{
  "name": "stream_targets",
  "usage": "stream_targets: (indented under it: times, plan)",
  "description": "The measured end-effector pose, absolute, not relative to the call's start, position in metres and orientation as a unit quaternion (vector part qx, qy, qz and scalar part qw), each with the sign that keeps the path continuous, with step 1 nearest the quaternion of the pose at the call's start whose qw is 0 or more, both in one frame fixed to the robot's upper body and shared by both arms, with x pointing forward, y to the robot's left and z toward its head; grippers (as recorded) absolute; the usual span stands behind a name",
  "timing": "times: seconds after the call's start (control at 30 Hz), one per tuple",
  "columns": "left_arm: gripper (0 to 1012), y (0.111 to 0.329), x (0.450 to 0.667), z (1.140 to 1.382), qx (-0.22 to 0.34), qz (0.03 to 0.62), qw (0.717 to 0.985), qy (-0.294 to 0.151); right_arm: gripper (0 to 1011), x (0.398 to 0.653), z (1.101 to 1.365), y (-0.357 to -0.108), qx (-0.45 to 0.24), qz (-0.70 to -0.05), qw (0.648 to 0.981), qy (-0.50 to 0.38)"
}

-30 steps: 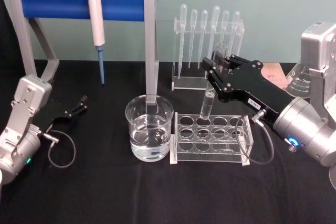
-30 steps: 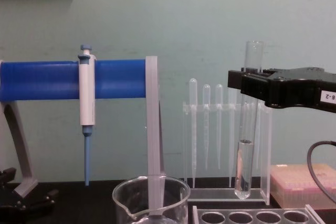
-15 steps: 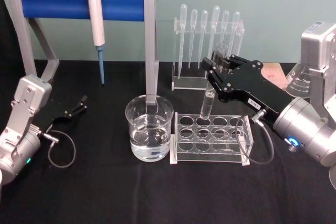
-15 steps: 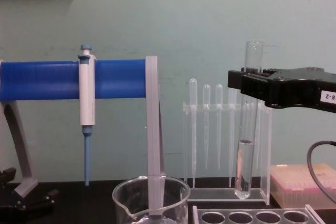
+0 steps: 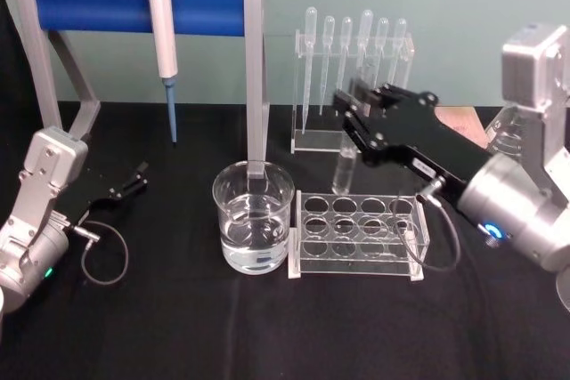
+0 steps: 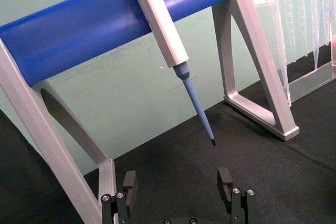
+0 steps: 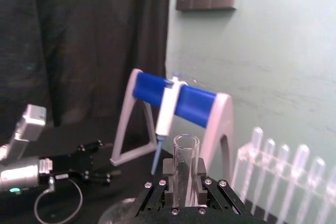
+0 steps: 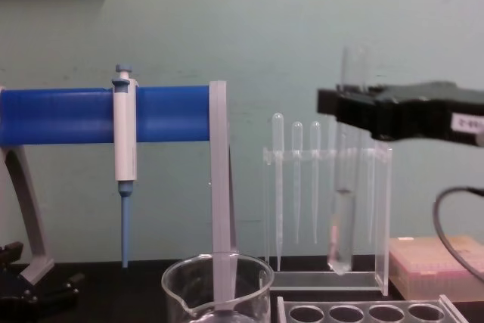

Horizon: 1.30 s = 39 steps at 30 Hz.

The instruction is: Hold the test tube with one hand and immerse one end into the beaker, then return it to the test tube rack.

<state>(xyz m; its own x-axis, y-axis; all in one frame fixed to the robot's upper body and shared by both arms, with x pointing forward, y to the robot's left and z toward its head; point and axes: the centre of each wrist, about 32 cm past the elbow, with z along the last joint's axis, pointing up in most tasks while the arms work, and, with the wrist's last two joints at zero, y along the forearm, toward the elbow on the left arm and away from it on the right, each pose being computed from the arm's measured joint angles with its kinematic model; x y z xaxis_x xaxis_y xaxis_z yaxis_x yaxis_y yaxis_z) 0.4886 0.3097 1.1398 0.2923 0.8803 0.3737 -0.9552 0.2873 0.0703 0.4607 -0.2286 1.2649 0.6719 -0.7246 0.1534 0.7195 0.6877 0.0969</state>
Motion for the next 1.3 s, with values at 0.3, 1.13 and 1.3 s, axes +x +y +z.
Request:
stream_targets:
  times: [0.3,1.13,1.3]
  plan:
    - [1000,0.31,0.489,1.14,0.141,0.58,0.791,-0.132,225,0.477,1.278,-0.2,0.025,-0.356,0.929,-0.101]
    - [1000,0.31,0.489,1.14,0.142,0.58,0.791,-0.132,226,0.516,1.213,-0.156,0.002,-0.309,0.947,-0.085]
    - [1000,0.31,0.489,1.14,0.141,0.58,0.791,-0.132,226,0.517,1.194,-0.155,-0.004,-0.309,0.948,-0.075]
